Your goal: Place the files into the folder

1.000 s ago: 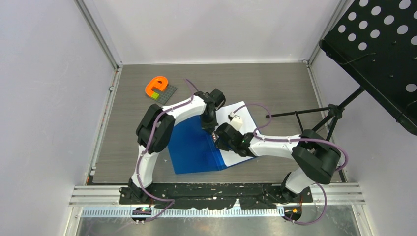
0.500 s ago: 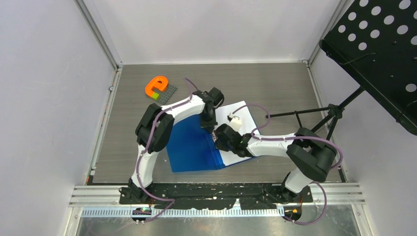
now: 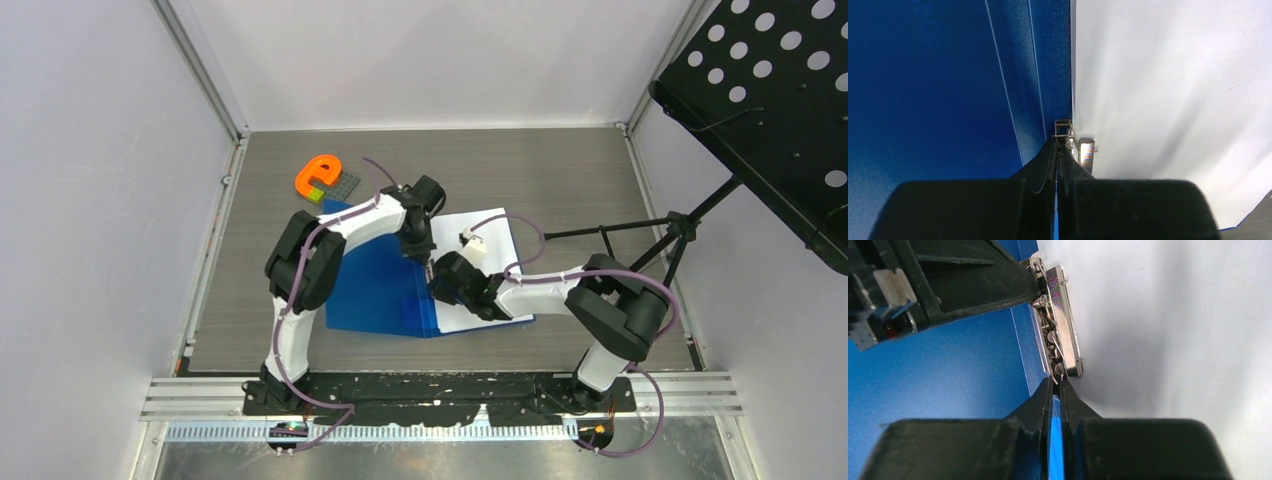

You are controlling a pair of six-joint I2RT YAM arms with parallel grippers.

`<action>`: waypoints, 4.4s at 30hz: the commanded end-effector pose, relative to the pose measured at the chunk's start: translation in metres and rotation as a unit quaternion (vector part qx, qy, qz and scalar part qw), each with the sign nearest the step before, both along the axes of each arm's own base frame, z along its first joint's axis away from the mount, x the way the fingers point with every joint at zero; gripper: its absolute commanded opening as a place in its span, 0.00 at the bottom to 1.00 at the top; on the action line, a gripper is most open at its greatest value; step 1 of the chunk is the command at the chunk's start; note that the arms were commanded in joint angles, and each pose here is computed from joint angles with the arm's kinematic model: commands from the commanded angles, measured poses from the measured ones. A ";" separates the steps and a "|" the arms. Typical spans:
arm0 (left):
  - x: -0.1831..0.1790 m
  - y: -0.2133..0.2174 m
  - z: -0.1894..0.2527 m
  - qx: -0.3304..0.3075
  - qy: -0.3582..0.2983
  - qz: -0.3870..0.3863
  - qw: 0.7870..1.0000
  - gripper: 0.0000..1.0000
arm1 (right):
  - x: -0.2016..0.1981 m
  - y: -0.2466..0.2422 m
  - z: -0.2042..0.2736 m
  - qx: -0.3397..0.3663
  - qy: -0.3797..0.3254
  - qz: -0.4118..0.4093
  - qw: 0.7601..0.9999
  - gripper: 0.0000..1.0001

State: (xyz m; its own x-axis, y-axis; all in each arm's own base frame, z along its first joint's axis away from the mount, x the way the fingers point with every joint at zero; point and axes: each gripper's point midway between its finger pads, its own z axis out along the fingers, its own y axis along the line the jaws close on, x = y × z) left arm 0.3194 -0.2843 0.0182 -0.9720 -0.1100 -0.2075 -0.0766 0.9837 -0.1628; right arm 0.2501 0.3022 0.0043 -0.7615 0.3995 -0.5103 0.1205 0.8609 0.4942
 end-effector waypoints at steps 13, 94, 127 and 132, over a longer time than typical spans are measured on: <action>-0.069 0.015 -0.029 -0.010 0.106 0.022 0.994 0.00 | -0.038 -0.079 -0.048 -0.240 0.090 0.034 0.966 0.05; -0.051 0.043 -0.040 0.060 0.091 0.007 0.994 0.00 | -0.067 -0.136 -0.065 -0.254 0.123 -0.033 0.959 0.05; -0.051 0.054 -0.046 0.063 0.068 0.017 0.996 0.00 | -0.068 -0.137 -0.056 -0.220 0.125 -0.017 0.967 0.05; -0.061 0.046 -0.057 0.025 0.076 0.053 0.995 0.00 | -0.084 -0.134 -0.090 -0.219 0.166 0.008 0.962 0.05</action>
State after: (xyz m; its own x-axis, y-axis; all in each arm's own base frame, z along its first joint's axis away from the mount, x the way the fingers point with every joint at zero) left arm 0.3048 -0.2948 0.0181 -0.9609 -0.1999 -0.1913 -0.1287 0.9350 -0.3305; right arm 0.2373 0.2690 0.0084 -0.7736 0.4069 -0.4857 0.1582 0.8663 0.4738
